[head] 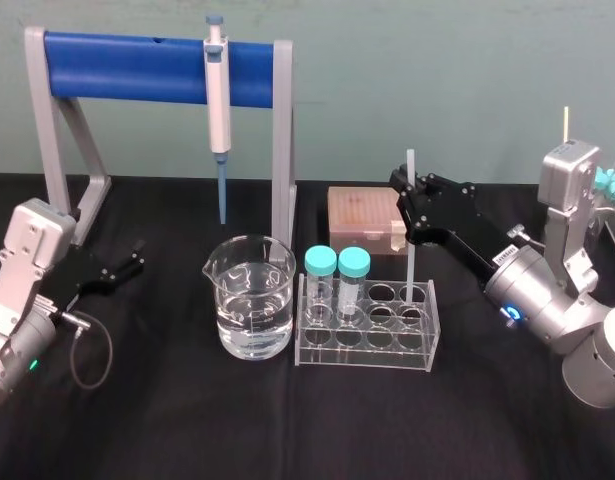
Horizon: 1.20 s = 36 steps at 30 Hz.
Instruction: Pick up the stirring rod with one hand, then place it down.
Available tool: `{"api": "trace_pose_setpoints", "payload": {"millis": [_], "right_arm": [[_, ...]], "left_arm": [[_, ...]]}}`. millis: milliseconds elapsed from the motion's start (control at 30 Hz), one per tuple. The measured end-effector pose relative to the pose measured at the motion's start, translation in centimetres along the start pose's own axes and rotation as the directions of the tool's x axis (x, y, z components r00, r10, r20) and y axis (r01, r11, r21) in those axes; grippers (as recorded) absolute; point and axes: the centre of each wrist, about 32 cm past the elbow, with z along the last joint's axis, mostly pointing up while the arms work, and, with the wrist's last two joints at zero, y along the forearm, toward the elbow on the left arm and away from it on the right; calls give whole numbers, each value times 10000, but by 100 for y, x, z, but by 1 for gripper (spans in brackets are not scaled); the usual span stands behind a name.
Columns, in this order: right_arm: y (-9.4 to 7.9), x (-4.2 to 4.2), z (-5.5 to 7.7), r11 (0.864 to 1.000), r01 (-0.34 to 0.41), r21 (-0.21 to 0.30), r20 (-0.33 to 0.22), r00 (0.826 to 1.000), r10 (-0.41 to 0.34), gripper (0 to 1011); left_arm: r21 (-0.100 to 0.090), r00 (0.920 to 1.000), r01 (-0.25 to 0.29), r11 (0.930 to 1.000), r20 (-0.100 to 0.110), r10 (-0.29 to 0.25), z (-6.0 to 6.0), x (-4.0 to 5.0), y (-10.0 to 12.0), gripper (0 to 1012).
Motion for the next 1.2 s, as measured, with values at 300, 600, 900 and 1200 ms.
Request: {"api": "trace_pose_setpoints", "payload": {"millis": [300,600,900,1200], "right_arm": [[-14,-23,-60,10000,57,47,-178,9998,-56,72],[-20,-24,-104,9999,93,-71,-243,9997,-94,72],[-24,-26,-170,9994,184,-307,-334,9993,-195,72],[-18,-37,-203,9987,255,-445,-432,9987,-274,72]], "left_arm": [[1,10000,0,10000,0,0,0,0,0,1000],[0,10000,0,10000,0,0,0,0,0,1000],[1,10000,0,10000,0,0,0,0,0,1000],[1,10000,0,10000,0,0,0,0,0,1000]]}}
